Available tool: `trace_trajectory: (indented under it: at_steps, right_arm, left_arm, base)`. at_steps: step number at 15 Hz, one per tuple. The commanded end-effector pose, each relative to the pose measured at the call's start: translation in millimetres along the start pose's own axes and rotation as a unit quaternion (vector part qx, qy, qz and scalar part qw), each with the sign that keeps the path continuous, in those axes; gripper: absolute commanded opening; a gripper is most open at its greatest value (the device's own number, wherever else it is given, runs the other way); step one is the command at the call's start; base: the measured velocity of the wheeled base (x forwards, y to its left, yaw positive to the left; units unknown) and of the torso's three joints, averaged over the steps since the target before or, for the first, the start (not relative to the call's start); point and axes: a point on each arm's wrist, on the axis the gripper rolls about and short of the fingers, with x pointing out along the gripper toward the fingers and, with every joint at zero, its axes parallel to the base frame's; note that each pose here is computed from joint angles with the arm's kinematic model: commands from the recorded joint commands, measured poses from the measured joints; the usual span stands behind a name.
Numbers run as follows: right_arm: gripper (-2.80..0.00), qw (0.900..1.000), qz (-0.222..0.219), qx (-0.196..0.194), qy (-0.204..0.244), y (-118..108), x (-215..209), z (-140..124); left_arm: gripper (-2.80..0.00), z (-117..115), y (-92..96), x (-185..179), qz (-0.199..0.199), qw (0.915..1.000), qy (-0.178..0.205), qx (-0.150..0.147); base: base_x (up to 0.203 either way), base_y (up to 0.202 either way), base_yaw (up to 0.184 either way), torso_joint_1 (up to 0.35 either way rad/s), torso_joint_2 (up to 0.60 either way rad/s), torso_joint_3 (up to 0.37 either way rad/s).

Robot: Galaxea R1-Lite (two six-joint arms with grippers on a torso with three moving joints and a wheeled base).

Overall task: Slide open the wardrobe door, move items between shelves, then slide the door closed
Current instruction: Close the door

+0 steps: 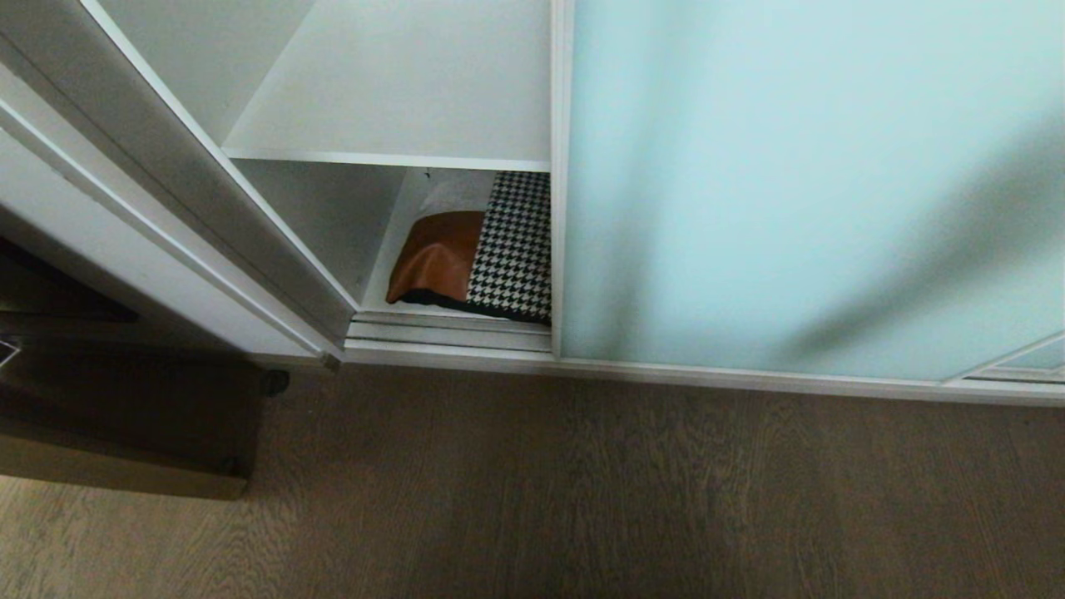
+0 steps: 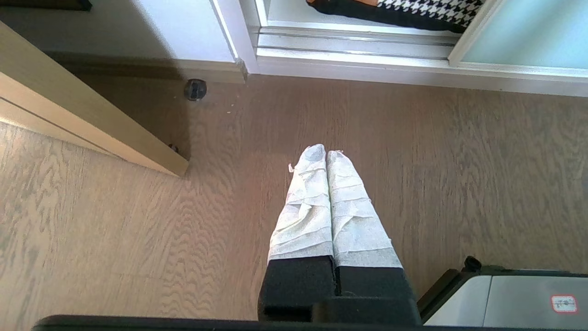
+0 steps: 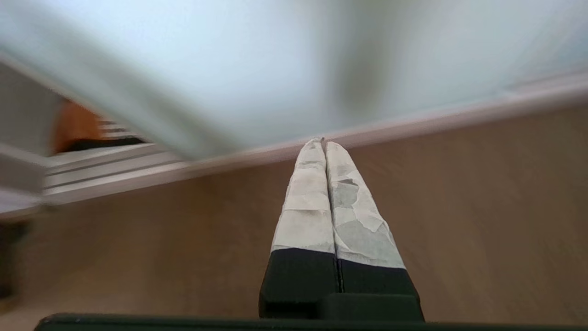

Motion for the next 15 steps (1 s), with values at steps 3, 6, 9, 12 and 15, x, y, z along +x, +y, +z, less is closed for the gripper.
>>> trace_trajectory:
  at_steps: [3, 6, 9, 12, 15]
  right_arm:
    - [-2.80, 0.998, -0.053, -0.022, 0.012, -23, -12, -60]
    - [-2.80, 0.997, -0.054, -0.040, -0.027, -32, -24, -80]
    - [-2.80, 0.997, -0.027, -0.062, -0.029, -32, -26, -83]
    - [-2.80, 0.994, 0.031, -0.103, -0.018, -33, -34, -89]
    - [-2.80, 0.975, 0.074, -0.207, 0.029, -33, -35, -97]
  left_arm:
    - [-2.80, 0, 0.0, 0, 0.000, 1.0000, 0.001, 0.000]
    - [-2.80, 0, 0.0, 0, 0.000, 1.0000, 0.002, 0.000]
    - [-2.80, 0, 0.0, 0, 0.000, 1.0000, 0.001, 0.000]
    - [-2.80, 0, 0.0, 0, 0.000, 1.0000, 0.001, 0.000]
    - [-2.80, 0, 0.0, 0, 0.000, 1.0000, 0.001, 0.000]
  base:
    - [0.000, 0.000, 0.000, 0.000, 0.00, 0.000]
    - [0.000, 0.000, 0.000, 0.000, 0.00, 0.000]
    - [0.000, 0.000, 0.000, 0.000, 0.00, 0.000]
    - [0.000, 0.000, 0.000, 0.000, 0.00, 0.000]
    - [0.000, 0.000, 0.000, 0.000, 0.00, 0.000]
